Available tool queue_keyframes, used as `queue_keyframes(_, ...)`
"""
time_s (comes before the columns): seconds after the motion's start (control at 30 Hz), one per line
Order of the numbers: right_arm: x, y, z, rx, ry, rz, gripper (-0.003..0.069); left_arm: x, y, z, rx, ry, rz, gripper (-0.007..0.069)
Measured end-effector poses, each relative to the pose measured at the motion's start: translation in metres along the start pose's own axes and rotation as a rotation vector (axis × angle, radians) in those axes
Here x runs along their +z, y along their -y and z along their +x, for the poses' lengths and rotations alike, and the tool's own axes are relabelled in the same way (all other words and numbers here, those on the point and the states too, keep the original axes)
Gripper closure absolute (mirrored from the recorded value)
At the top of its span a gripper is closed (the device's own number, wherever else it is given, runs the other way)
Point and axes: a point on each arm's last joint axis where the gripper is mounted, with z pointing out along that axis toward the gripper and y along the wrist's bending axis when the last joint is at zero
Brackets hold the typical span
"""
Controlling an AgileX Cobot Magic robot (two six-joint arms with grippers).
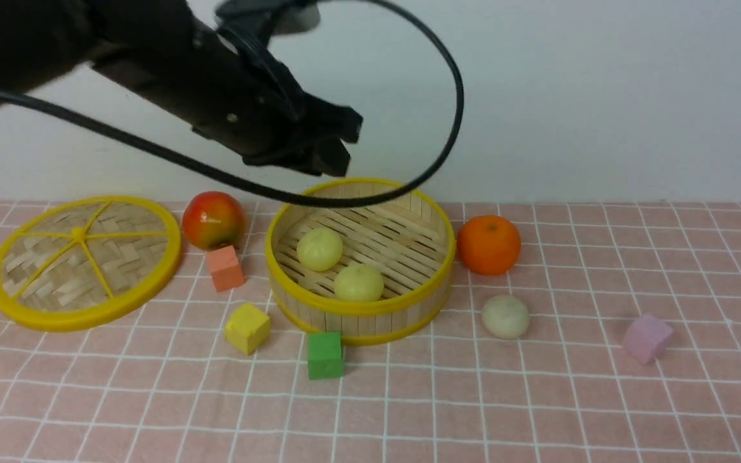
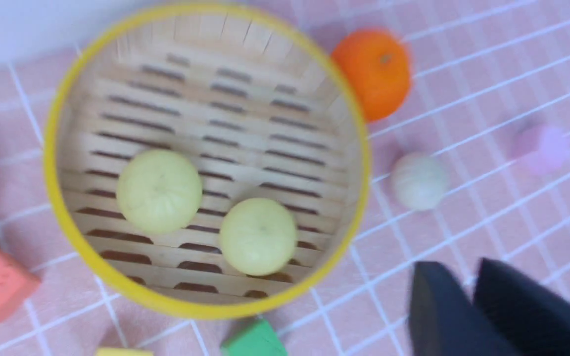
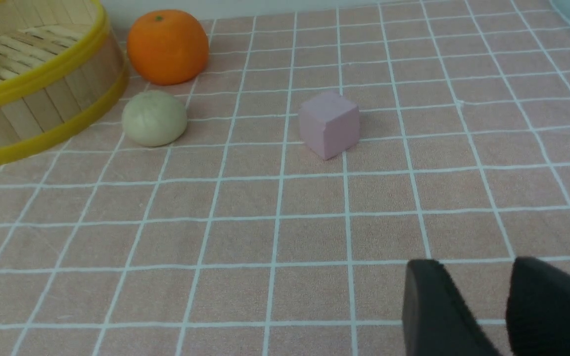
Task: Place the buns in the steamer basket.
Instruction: Use the right arm to grab a steamed stuffed bun
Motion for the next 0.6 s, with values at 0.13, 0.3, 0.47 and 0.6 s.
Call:
queue_keyframes(0.13, 0.0, 0.0, 0.0, 0.0, 0.0, 0.0, 0.0419, -0.062, 0.011, 0.034, 0.017, 0.118, -0.009, 0.0638)
queue_keyframes(0.3, 0.0, 0.0, 0.0, 0.0, 0.0, 0.0, 0.0419, -0.119, 0.012, 0.109, 0.015, 0.294, -0.023, 0.0638)
queue_keyframes(0.47, 0.0, 0.0, 0.0, 0.0, 0.0, 0.0, 0.0419, -0.142, -0.003, 0.192, -0.035, 0.554, -0.036, 0.0638)
queue_keyframes(0.6, 0.0, 0.0, 0.0, 0.0, 0.001, 0.0, 0.0419, -0.144, -0.015, 0.232, -0.051, 0.695, -0.051, 0.0638)
